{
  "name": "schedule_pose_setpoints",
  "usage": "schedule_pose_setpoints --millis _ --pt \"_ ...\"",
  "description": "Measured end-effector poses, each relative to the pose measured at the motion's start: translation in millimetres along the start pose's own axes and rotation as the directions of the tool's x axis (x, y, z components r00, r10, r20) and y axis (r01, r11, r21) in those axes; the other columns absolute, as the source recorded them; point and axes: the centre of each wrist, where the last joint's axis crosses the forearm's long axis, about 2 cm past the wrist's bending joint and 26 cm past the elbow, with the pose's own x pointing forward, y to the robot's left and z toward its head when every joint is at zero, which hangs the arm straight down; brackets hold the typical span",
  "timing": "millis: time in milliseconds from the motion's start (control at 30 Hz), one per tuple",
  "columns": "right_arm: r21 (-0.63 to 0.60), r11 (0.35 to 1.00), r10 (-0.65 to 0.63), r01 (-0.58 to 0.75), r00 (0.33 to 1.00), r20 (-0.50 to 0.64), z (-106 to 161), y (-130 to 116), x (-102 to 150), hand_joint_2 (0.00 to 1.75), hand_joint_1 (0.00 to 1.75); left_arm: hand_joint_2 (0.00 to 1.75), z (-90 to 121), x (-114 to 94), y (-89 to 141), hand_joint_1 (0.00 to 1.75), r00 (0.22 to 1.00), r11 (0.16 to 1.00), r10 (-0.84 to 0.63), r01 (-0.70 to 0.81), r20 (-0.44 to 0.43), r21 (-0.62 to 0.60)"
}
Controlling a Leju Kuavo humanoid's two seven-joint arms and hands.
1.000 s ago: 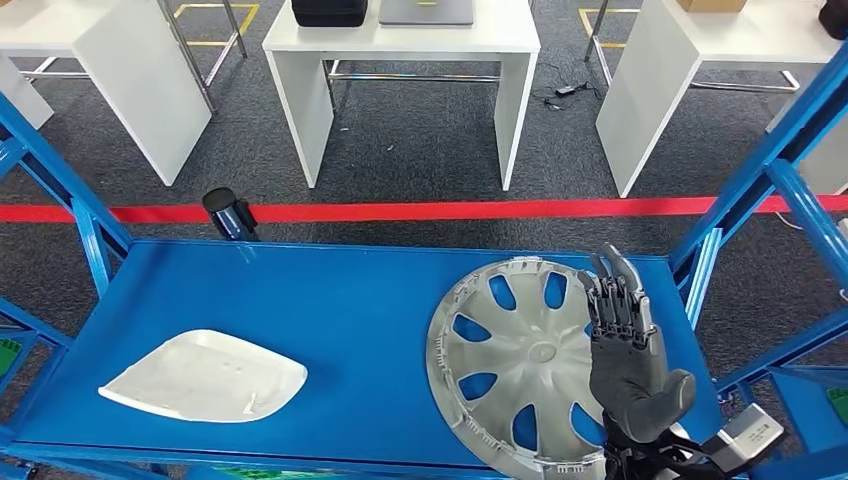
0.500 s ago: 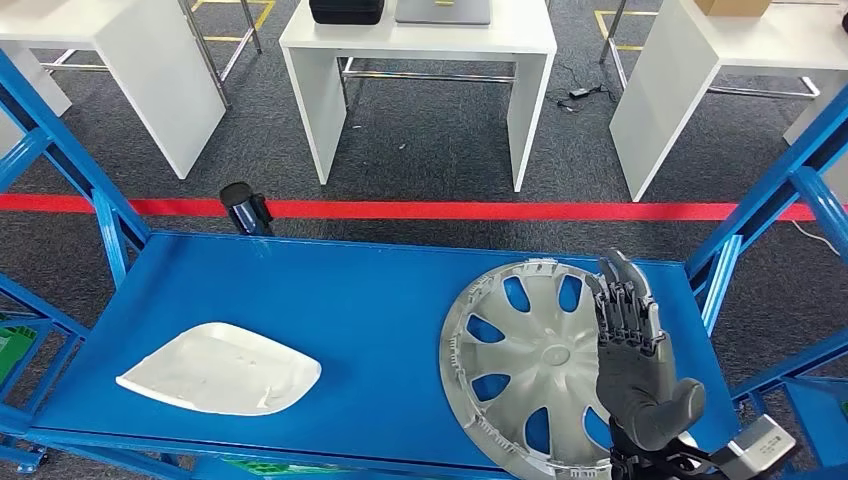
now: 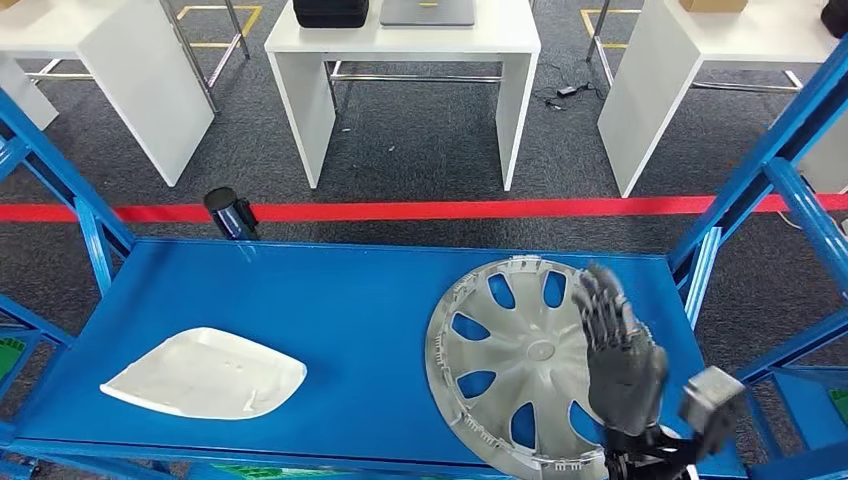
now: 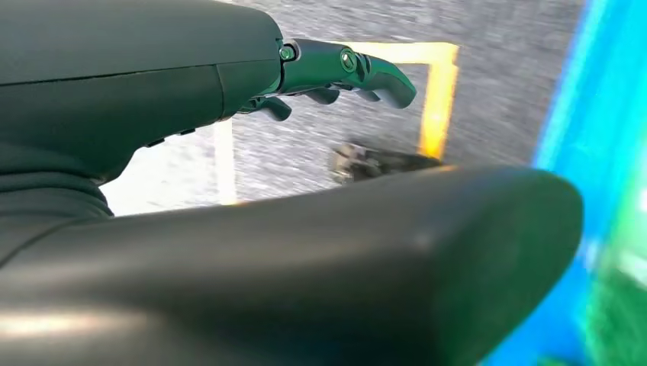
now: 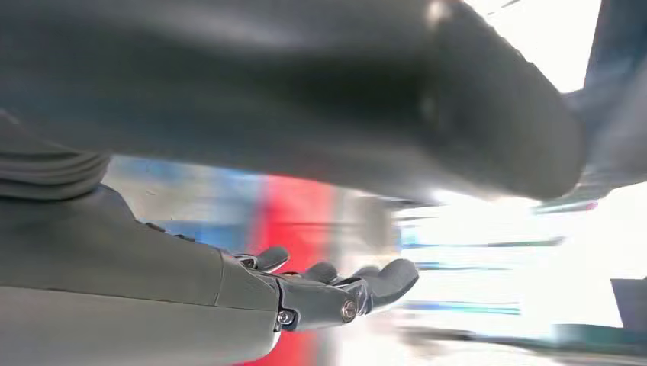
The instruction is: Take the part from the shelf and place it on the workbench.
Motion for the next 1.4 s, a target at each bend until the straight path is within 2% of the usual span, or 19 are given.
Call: schedule_pose_setpoints --millis 33,100,300,1000,1400 --pt "-0.011 1.000 -0.006 0.005 0.994 -0.108 10.2 -2.0 -3.9 0.00 0.00 0.00 0.8 -1.8 -3.4 0.00 1.000 1.000 0.003 -0.003 0.009 -0.006" --pt "-0.008 1.000 -0.005 0.003 0.979 -0.202 22.2 -6.1 -10.1 0.00 0.00 0.00 2.3 -5.5 -8.9 0.00 1.000 1.000 0.009 -0.008 0.012 -0.014" --pt "0.006 1.000 0.013 -0.012 0.971 -0.239 23.3 -15.6 -21.1 0.00 0.00 0.00 3.2 -6.4 -16.5 0.00 1.000 1.000 0.016 -0.016 0.012 -0.026" --pt "0.013 1.000 0.022 -0.019 0.969 -0.246 23.0 -20.6 -23.9 0.00 0.00 0.00 3.2 -6.2 -17.0 0.00 1.000 0.999 0.019 -0.018 0.008 -0.036" --pt "0.015 1.000 0.024 -0.021 0.966 -0.257 22.9 -20.9 -23.7 0.00 0.00 0.00 2.9 -5.5 -16.4 0.00 1.000 1.000 0.016 -0.016 -0.027 -0.023"
